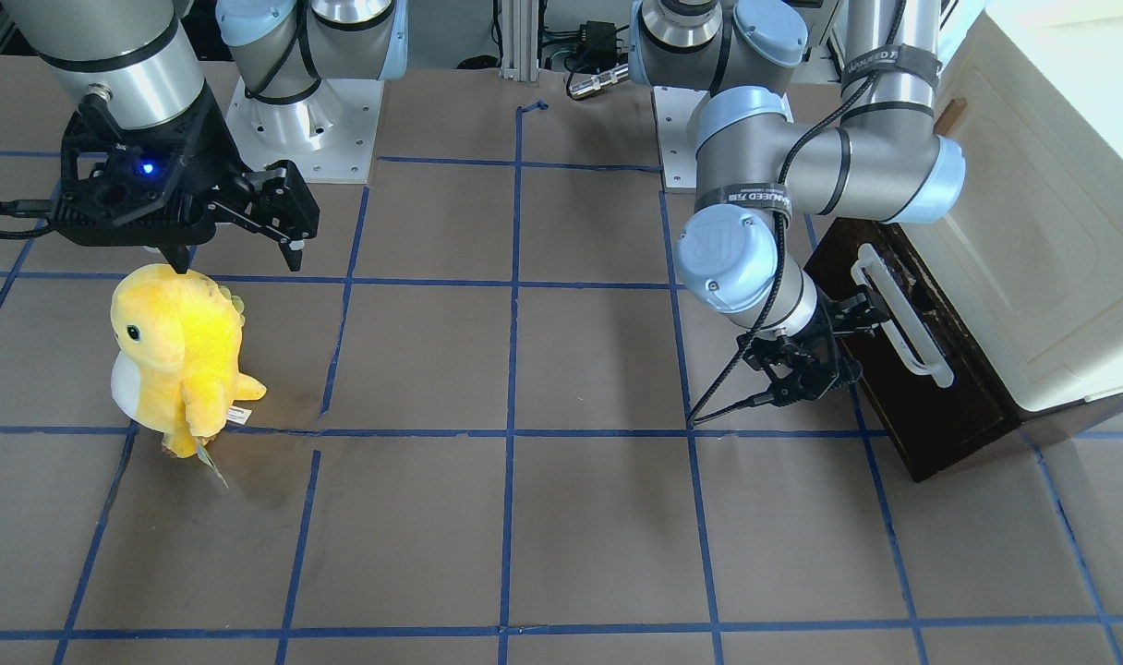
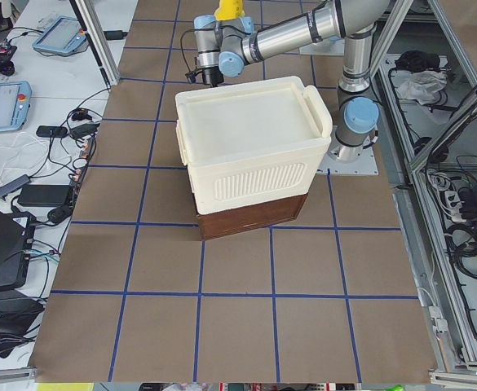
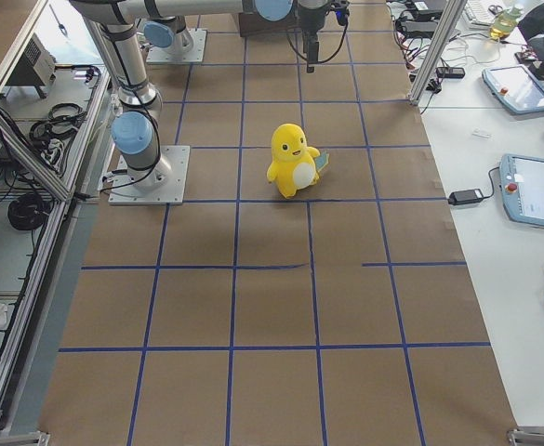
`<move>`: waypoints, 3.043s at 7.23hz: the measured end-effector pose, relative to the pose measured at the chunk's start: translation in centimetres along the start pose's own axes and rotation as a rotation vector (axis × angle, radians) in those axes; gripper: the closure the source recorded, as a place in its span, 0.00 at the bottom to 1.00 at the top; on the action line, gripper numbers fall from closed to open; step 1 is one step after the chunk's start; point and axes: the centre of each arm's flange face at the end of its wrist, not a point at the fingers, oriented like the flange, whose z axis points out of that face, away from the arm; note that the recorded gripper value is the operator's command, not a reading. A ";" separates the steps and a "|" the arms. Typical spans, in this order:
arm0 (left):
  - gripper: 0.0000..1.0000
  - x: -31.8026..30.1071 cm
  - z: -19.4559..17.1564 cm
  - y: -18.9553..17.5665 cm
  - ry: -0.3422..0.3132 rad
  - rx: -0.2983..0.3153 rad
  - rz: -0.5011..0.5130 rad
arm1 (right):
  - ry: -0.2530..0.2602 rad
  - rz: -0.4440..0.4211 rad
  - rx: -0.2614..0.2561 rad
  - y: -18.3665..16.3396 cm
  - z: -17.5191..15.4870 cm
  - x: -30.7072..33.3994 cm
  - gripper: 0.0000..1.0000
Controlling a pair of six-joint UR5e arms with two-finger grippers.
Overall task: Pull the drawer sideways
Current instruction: 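Move the left gripper down to the white drawer handle, then close the left gripper around the white drawer handle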
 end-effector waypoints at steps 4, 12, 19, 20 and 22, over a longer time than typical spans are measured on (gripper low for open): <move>0.00 2.7 3.9 1.4 -0.351 0.021 0.169 | 0.000 0.000 0.000 0.0 0.0 0.0 0.00; 0.02 3.1 7.7 0.7 -0.463 -0.053 0.265 | 0.000 0.000 0.000 0.0 0.0 0.0 0.00; 0.24 2.6 9.3 0.7 -0.462 -0.088 0.268 | 0.000 0.000 0.000 0.0 0.0 0.0 0.00; 0.26 2.6 9.3 0.7 -0.462 -0.088 0.269 | 0.000 0.000 0.000 0.0 0.0 0.0 0.00; 0.33 2.5 9.2 0.8 -0.462 -0.087 0.270 | 0.000 0.000 0.000 0.0 0.0 0.0 0.00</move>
